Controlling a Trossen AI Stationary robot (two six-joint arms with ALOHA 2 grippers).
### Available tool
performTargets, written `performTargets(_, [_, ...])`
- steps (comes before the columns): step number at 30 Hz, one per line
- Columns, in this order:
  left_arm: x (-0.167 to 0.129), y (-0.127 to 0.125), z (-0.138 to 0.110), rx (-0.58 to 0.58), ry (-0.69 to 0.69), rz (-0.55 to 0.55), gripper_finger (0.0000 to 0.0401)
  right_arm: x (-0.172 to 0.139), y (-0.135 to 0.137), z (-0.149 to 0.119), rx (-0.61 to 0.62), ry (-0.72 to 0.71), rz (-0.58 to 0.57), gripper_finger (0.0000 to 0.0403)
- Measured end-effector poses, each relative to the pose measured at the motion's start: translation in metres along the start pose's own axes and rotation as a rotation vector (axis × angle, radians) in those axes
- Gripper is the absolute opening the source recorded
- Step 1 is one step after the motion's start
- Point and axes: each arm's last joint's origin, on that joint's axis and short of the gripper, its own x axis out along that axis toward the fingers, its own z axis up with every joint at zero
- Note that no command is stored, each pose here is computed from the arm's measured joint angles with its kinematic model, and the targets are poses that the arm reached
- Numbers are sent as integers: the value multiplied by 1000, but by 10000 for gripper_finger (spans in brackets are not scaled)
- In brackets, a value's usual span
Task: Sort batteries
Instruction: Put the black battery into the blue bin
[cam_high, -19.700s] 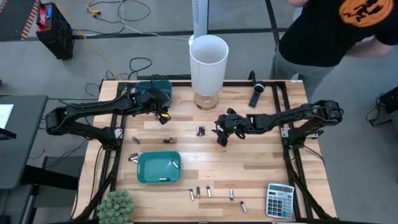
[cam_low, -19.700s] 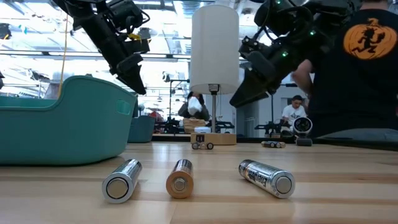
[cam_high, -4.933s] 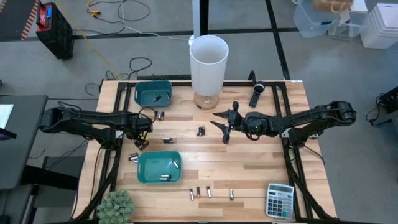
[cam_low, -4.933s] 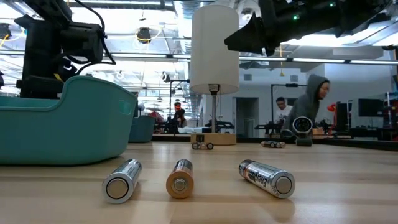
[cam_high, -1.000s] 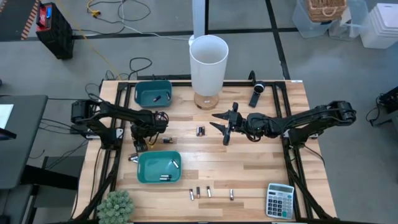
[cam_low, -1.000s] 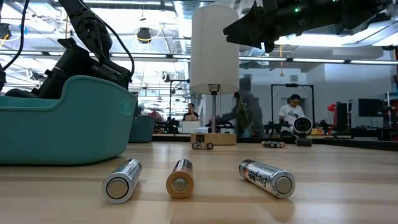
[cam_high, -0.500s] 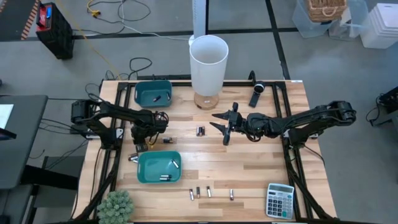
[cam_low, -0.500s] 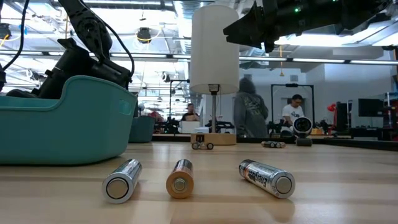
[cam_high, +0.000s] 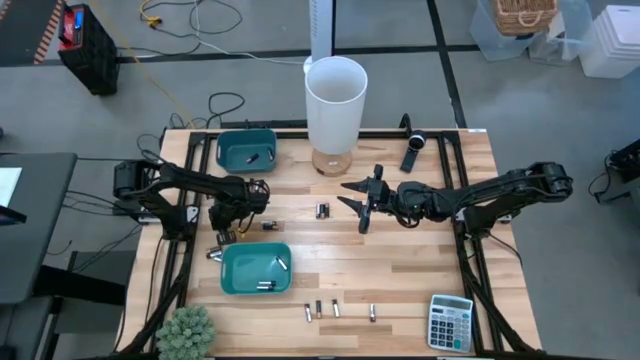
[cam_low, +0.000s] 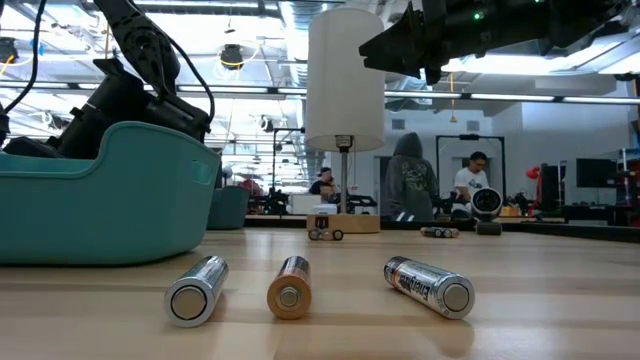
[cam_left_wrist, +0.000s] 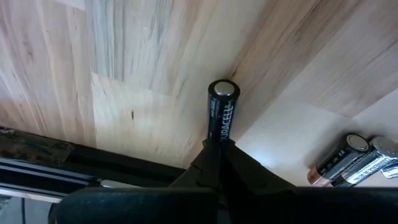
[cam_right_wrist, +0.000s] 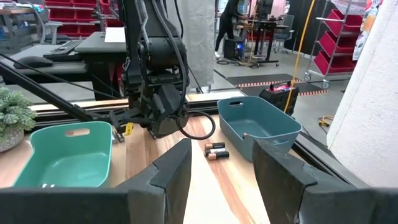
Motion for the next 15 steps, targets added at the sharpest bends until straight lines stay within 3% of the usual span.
performTargets(15, [0,0,1,-6,-6,-1,0,0,0,0,0,-1,0,185])
